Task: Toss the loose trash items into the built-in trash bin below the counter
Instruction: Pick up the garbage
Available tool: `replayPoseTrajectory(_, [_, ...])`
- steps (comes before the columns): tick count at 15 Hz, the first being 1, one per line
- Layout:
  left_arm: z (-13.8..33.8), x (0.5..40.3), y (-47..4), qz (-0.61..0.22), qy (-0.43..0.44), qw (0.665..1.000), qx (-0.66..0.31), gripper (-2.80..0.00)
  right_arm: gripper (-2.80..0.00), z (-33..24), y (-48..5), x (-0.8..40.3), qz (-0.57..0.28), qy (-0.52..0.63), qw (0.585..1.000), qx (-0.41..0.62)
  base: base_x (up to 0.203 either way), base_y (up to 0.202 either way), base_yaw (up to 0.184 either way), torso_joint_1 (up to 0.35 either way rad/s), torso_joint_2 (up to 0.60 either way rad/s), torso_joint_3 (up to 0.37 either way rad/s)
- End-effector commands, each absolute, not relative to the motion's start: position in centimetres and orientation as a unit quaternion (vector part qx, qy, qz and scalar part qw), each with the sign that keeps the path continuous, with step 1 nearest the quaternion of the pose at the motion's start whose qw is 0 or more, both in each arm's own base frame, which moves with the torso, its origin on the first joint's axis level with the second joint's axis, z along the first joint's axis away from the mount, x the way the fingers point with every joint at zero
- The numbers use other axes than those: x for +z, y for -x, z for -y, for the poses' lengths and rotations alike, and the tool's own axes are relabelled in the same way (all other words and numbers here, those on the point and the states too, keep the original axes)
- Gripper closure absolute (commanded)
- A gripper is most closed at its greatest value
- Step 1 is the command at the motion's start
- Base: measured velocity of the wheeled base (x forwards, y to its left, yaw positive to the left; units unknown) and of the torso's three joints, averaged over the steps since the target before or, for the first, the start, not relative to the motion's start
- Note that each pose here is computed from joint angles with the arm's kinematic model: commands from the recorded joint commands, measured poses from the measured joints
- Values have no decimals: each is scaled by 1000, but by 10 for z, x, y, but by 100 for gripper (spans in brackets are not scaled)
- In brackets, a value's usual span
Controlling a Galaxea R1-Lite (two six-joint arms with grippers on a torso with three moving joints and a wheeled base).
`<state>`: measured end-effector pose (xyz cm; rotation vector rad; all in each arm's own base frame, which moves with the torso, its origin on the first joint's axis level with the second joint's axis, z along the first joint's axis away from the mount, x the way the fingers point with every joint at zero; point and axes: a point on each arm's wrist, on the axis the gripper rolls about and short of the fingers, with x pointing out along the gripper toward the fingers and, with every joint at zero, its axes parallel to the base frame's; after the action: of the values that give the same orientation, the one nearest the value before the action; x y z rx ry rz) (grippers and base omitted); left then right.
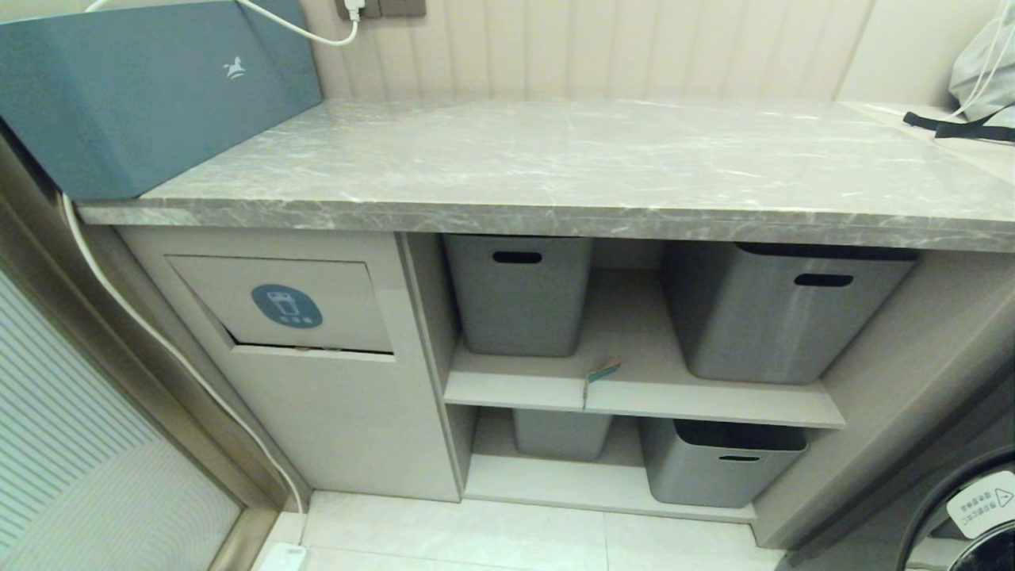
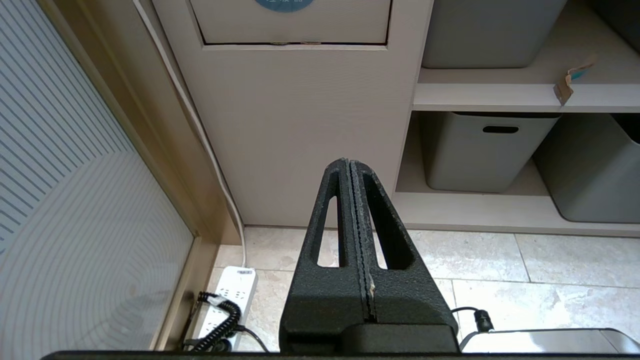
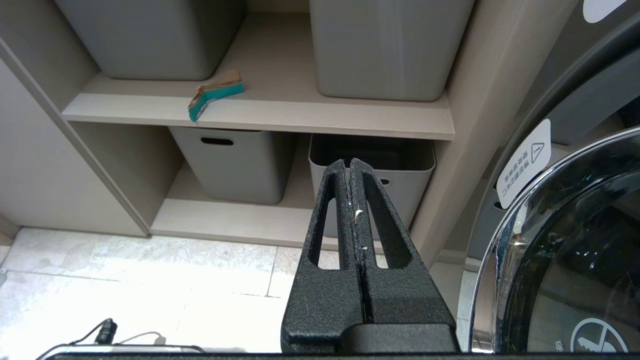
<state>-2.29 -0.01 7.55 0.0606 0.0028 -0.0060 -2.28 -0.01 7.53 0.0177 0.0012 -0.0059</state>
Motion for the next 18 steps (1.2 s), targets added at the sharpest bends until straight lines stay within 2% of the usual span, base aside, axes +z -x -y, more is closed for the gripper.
replayPoseTrajectory(1, [0, 75, 23, -3, -31, 1000, -3, 0, 0, 0, 23, 75, -1, -9, 1000, -3, 0, 0, 0, 0, 0, 0])
replayPoseTrajectory(18, [0, 75, 23, -4, -47, 999, -7, 0, 0, 0, 23, 75, -1, -8, 1000, -3, 0, 0, 0, 0, 0, 0])
